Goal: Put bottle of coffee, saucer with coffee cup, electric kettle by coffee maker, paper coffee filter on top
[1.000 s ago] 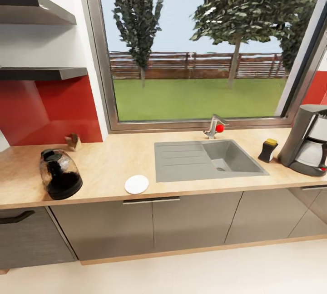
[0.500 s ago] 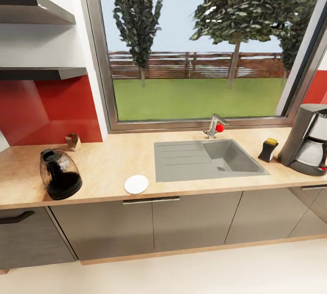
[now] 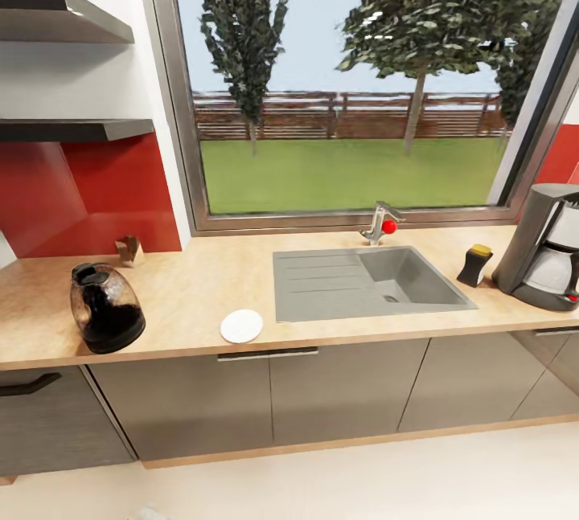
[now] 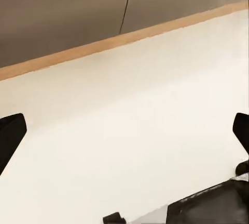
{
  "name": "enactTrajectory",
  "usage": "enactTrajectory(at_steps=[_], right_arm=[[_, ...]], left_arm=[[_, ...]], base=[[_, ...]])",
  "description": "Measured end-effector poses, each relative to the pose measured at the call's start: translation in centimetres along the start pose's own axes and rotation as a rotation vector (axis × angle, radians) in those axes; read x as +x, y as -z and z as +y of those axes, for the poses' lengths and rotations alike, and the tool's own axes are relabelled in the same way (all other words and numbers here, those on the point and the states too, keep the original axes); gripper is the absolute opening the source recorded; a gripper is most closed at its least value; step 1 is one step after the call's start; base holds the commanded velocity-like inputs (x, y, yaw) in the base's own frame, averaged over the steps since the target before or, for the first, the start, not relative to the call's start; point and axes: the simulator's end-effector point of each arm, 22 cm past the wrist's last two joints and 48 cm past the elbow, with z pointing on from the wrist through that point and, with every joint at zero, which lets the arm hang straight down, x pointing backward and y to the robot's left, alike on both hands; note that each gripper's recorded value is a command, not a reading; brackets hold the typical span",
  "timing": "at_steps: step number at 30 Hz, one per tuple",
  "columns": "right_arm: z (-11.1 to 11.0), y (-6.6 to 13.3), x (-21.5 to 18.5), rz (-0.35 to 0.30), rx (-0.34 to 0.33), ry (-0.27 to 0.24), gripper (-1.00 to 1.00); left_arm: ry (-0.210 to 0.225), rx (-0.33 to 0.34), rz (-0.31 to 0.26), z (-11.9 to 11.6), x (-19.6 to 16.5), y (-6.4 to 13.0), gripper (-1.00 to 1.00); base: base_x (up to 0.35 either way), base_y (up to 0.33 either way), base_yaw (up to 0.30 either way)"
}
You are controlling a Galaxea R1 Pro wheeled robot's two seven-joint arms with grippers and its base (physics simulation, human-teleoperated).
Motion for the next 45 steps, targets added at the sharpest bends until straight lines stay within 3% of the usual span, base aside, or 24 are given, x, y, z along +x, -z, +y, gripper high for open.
enactTrajectory(at_steps=[4, 8, 9, 10, 15, 16, 17, 18, 19, 20, 22, 23, 26, 27, 31, 33, 39, 45], right_arm=[[0.0, 0.0, 0.0, -0.001, 0.001, 0.0, 1.0], [0.1, 0.0, 0.0, -0.001, 0.0, 0.0, 1.0], [0.1, 0.0, 0.0, 0.0, -0.002, 0.0, 1.0], [0.4, 0.0, 0.1, 0.001, -0.005, 0.0, 1.0], [1.2, 0.0, 0.2, 0.001, -0.016, -0.004, 1.0], [1.4, 0.0, -0.4, -0.011, -0.017, -0.004, 1.0], [1.3, 0.0, -1.0, -0.022, -0.016, -0.004, 1.0], [1.3, 0.0, -1.2, -0.028, -0.016, -0.004, 1.0], [1.7, -0.1, -3.4, -0.074, -0.019, -0.004, 1.0], [2.2, 0.1, -5.6, -0.122, -0.027, -0.005, 1.0], [4.2, 0.7, -10.1, -0.218, -0.076, -0.005, 1.0], [11.3, 2.8, -14.9, -0.327, -0.287, 0.074, 1.0], [15.4, 5.0, -18.1, -0.409, -0.397, 0.165, 1.0], [18.5, 6.9, -20.4, -0.471, -0.463, 0.239, 1.0], [23.3, 10.8, -24.2, -0.586, -0.552, 0.336, 1.0], [27.1, 14.4, -26.8, -0.659, -0.608, 0.361, 1.0], [30.9, 20.1, -31.0, -0.714, -0.657, 0.351, 1.0], [31.6, 26.7, -35.2, -0.766, -0.673, 0.363, 1.0]], left_arm=[[-0.026, 0.15, -0.072, -1.9, -6.4, -0.6, 1.0], [-0.023, 0.28, -0.094, -3.9, -12.0, -1.1, 1.0], [-0.026, 0.36, -0.108, -5.2, -15.2, -0.9, 1.0], [-0.032, 0.46, -0.135, -6.6, -20.5, -0.2, 1.0], [0.001, 0.658, -0.136, -9.3, -28.3, 2.5, 1.0], [0.024, 0.757, -0.135, -10.3, -31.9, 4.7, 1.0], [0.011, 0.773, -0.167, -10.2, -35.6, 5.8, 1.0], [0.026, 0.781, -0.157, -10.2, -35.4, 5.9, 1.0], [0.069, 0.818, -0.163, -10.3, -38.6, 7.5, 1.0], [0.076, 0.842, -0.186, -10.4, -41.2, 8.7, 1.0], [0.089, 0.863, -0.201, -10.6, -43.7, 9.9, 1.0], [0.111, 0.877, -0.206, -10.7, -46.9, 11.4, 1.0], [0.11, 0.883, -0.222, -10.8, -49.9, 13.0, 1.0], [0.12, 0.888, -0.226, -10.9, -51.5, 13.9, 1.0], [0.165, 0.898, -0.207, -11.1, -53.9, 15.4, 1.0], [0.175, 0.899, -0.208, -11.1, -55.5, 16.4, 1.0], [0.166, 0.87, -0.22, -10.2, -56.7, 17.2, 1.0], [0.177, 0.788, -0.215, -7.9, -56.2, 16.3, 1.0]], base=[[0.0, 0.0, 0.0], [0.0, 0.0, 0.0], [0.0, 0.0, 0.0], [0.0, 0.0, 0.0], [0.0, 0.0, 0.0], [0.0, 0.0, 0.0], [0.0, 0.0, 0.0], [0.0, 0.0, 0.0], [0.0, 0.0, 0.0], [0.0, 0.0, 0.0], [0.0, 0.0, 0.0], [0.0, 0.0, 0.0], [0.0, 0.0, 0.0], [0.0, 0.0, 0.0], [0.0, 0.0, 0.0], [0.0, 0.0, 0.0], [0.0, 0.0, 0.0], [0.0, 0.0, 0.0]])
